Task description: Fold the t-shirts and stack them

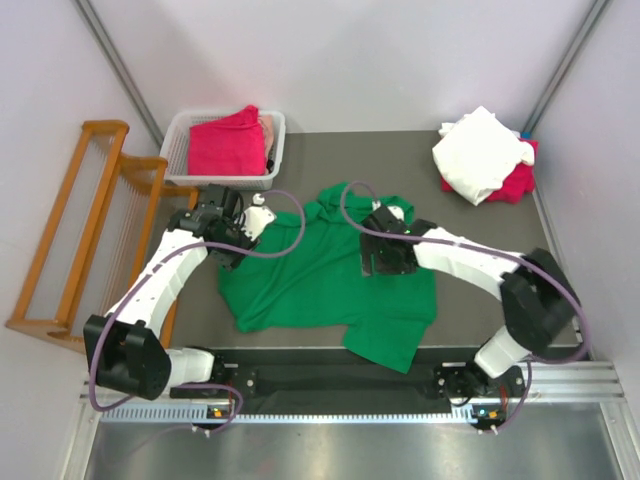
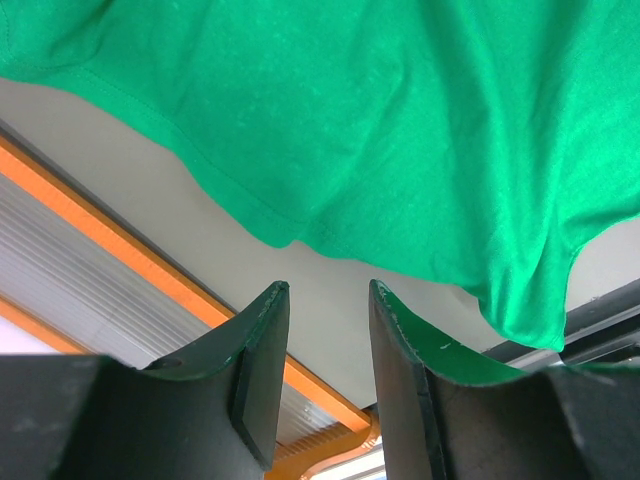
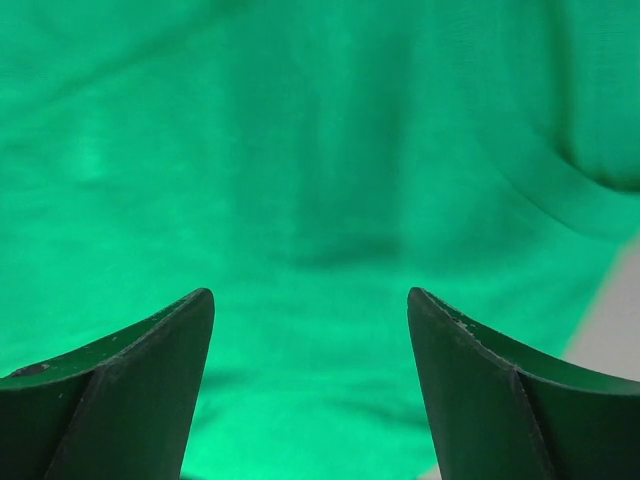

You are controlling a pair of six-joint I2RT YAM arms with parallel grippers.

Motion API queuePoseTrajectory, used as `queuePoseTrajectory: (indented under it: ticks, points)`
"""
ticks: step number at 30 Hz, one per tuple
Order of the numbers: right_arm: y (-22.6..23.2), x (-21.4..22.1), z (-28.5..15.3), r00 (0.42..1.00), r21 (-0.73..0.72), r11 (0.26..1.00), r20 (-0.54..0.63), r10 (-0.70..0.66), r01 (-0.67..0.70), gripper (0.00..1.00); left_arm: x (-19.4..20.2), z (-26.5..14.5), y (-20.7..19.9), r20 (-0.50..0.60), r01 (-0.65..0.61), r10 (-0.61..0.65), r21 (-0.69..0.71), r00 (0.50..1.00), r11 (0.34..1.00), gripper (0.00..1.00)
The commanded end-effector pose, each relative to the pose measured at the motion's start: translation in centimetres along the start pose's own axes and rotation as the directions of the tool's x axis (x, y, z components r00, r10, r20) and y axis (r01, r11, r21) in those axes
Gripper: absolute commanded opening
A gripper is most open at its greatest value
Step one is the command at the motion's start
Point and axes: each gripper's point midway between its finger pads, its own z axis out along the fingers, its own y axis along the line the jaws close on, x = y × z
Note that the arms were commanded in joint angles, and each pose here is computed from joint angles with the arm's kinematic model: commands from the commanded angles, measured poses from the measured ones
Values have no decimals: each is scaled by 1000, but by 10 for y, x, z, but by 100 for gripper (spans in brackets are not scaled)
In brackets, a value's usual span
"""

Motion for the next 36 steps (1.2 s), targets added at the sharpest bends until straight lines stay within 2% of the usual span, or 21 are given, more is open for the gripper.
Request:
queuePoseTrajectory:
  ticks: [1, 10, 17, 23, 36]
  points:
    - [20, -11, 32, 999, -67, 996, 5, -51, 51, 76, -6, -4, 6, 13, 24, -24, -22, 1000, 999, 43]
    - [20, 1, 48, 998, -55, 998, -49, -27, 24, 76, -7, -14, 15, 17, 6, -5, -66, 1000, 998, 43]
    - [-17, 49, 45, 988, 55, 997, -141, 68, -60, 78, -6, -22, 19, 12, -13, 14, -89, 1000, 996, 43]
    - [-54, 70, 36, 977, 150, 979, -143, 161, -139, 79, -1, -28, 21, 4, -32, 33, -112, 999, 993, 43]
    - [-114, 86, 1, 955, 269, 933, -110, 276, -238, 82, 7, -31, 28, 7, -32, 33, -117, 999, 993, 43]
